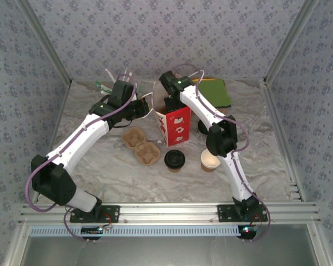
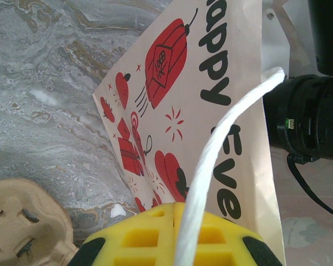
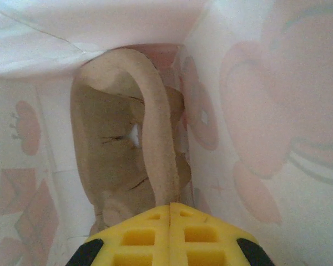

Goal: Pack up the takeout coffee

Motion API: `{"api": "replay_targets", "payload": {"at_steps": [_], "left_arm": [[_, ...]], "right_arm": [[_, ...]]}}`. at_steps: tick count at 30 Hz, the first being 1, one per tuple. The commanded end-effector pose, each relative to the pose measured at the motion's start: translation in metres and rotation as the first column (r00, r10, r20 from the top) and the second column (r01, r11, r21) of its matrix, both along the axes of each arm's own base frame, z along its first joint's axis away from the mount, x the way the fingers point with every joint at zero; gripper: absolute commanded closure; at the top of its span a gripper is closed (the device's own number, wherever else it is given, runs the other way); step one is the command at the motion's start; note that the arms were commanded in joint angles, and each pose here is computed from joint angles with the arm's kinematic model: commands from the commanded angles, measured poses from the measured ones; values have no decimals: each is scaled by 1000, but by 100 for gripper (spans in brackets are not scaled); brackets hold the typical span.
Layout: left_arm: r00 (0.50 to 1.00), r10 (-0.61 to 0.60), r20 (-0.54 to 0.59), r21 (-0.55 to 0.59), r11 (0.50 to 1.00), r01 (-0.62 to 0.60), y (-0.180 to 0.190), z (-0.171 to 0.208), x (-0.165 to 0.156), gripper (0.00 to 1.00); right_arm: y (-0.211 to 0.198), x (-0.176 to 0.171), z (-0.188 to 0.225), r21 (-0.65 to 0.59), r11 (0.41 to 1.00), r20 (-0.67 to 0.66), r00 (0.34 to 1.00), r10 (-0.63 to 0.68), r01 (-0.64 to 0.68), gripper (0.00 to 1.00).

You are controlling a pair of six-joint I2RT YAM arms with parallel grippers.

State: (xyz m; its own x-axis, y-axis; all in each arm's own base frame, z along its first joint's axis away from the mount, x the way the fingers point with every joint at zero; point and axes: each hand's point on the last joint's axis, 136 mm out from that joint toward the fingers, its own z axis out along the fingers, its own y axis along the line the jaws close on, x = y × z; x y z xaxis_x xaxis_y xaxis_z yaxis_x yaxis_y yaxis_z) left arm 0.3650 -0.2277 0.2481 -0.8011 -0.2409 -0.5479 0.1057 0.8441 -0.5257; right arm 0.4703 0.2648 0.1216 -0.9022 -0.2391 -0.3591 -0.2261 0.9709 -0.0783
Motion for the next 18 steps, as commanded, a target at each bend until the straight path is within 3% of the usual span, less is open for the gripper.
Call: {"api": "replay_targets", "payload": {"at_steps": [1, 18], "left_arm": [[1000, -11, 17, -13, 1000, 11, -1, 9, 2, 100], [1000, -9, 13, -15, 1000, 9, 0, 8, 1, 100]], "right_arm": [[-16, 2, -18, -69, 997, -21, 999, -40, 38, 100], [-29, 1, -22, -135, 989, -14, 998, -68, 66, 100]]}}
